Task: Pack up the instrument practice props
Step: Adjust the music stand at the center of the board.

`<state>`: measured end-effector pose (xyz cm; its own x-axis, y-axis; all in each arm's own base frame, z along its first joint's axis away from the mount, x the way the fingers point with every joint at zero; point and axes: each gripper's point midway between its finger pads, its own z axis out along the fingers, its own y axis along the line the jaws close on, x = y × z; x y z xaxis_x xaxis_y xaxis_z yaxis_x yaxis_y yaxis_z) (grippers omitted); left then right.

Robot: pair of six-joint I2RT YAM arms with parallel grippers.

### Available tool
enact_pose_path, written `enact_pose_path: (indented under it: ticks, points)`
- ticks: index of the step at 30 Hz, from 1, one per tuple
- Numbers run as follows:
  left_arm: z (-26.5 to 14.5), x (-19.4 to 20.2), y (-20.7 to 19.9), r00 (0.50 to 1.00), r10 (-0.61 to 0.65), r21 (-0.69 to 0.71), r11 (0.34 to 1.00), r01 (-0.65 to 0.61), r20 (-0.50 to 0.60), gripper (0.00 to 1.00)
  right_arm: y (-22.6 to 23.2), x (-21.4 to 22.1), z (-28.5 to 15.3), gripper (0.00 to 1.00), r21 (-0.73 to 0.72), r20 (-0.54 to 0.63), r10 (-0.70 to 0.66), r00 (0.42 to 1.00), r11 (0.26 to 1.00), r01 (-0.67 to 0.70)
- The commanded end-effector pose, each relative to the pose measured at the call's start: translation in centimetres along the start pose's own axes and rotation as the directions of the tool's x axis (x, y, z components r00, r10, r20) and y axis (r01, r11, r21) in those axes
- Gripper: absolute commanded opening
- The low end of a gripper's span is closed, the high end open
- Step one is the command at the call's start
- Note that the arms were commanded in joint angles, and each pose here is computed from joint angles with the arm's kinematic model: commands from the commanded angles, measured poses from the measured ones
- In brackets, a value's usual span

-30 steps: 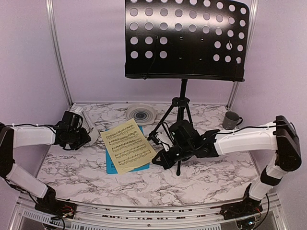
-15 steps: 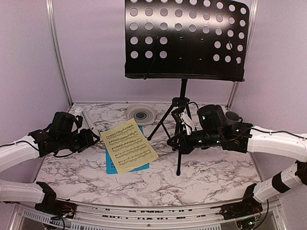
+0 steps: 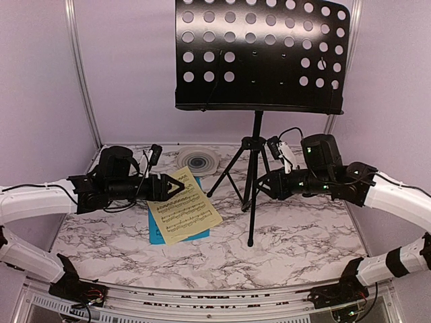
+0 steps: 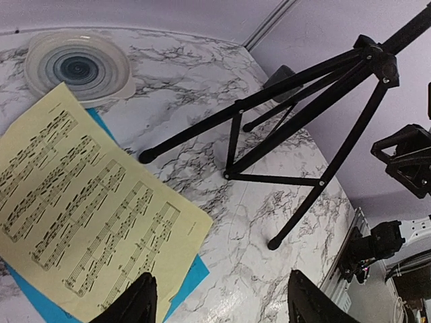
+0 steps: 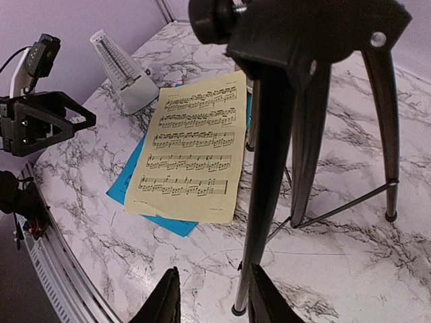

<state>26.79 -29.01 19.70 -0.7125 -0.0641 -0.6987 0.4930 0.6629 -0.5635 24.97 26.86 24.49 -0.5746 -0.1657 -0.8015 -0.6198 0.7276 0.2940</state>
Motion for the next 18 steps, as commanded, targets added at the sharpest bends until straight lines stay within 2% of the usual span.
enact_pose_path:
  ticks: [1, 4, 9, 14, 18]
  points:
    - [1.5, -3.8, -6.6, 0.942, 0.285, 0.195, 0.928, -0.317, 0.176, 0.68, 0.5, -1.6, 0.1, 0.39, -0.022, 0.032, 0.027, 0.999, 0.999, -0.026]
    - [3.1, -4.0, -8.2, 0.888, 0.409, 0.233, 0.861, -0.452, 0.211, 0.69, 0.5, -1.9, 1.1, 0.40, -0.033, 0.055, 0.056, 0.997, 0.998, -0.055]
    - [5.8, -5.2, -8.8, 0.818, 0.514, 0.221, 0.793, -0.568, 0.259, 0.71, -0.2, -2.0, 1.9, 0.38, -0.011, 0.097, 0.065, 0.993, 0.998, -0.064]
    - [9.1, -5.6, -8.9, 0.755, 0.598, 0.214, 0.727, -0.652, 0.268, 0.72, -0.9, -2.0, 2.6, 0.26, 0.017, 0.128, 0.071, 0.989, 0.997, -0.074]
    - [11.6, -6.3, -8.6, 0.749, 0.609, 0.227, 0.716, -0.660, 0.260, 0.71, -1.0, -2.2, 2.9, 0.18, 0.024, 0.127, 0.068, 0.990, 0.997, -0.072]
